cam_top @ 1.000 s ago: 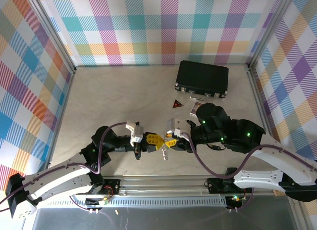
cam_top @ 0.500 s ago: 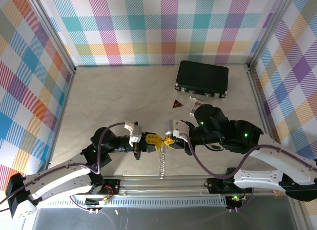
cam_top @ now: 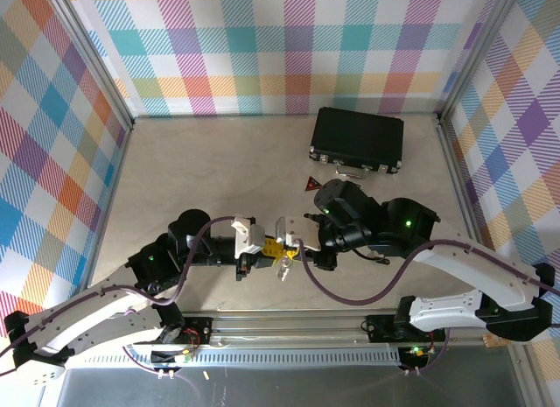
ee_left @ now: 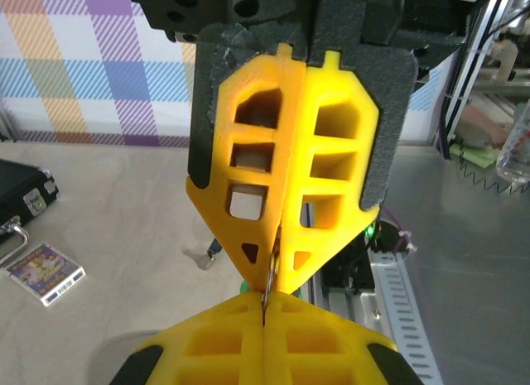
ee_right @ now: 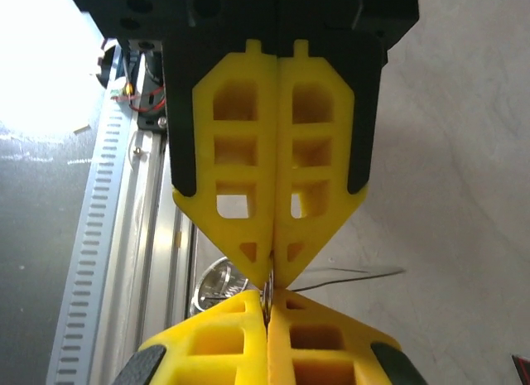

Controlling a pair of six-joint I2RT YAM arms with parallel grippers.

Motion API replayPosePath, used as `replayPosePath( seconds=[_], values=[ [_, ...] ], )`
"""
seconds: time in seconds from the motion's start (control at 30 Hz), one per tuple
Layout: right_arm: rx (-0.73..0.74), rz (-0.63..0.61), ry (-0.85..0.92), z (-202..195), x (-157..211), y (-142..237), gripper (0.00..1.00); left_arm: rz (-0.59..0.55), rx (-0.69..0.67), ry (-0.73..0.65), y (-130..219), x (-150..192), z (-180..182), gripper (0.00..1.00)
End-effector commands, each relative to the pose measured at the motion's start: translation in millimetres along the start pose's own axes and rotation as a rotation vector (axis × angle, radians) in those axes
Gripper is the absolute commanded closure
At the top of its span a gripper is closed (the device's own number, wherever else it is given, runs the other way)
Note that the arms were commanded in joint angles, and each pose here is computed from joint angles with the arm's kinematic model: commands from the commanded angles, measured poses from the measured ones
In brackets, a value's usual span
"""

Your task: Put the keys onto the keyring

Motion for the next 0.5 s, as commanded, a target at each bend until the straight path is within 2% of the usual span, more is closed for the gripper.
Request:
replayPosePath(
  seconds=[0.0,0.03,0.17,0.2,0.33,0.47],
  values=[
    [-0.05,0.001,0.039,6,-4,-4,1.0,-0.063,0.011,-0.048,1,-13,-2,1.0],
    [-0.039,-0.011,0.029,5,-4,-3,1.0,-0.097,0.021,-0.048,3,-14,-4,1.0],
    [0.025,-0.121,-0.006,9,-5,8,0.73,-0.271,0.102,-0.031,12,-18,-13,1.0],
    [0.032,-0.153,-0.012,10,-6,11,0.72,-0.292,0.121,-0.029,13,-20,-14,1.0],
    [0.062,-0.255,-0.027,13,-7,21,0.74,-0.367,0.19,-0.022,12,-23,-17,1.0],
    [0.083,-0.298,-0.028,14,-8,28,0.83,-0.372,0.236,-0.007,5,-24,-16,1.0]
  ],
)
Point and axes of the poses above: each hand's point on the last joint's axis, 136 mm out from that joint toward the fingers, its own y axis back along the fingers, its own z axis along the line the jaws close on, x = y × z, the point moved 10 cm from there along y, back along the fingers, and after that the axes turned 10 degrees about y, right-handed, at the moved point
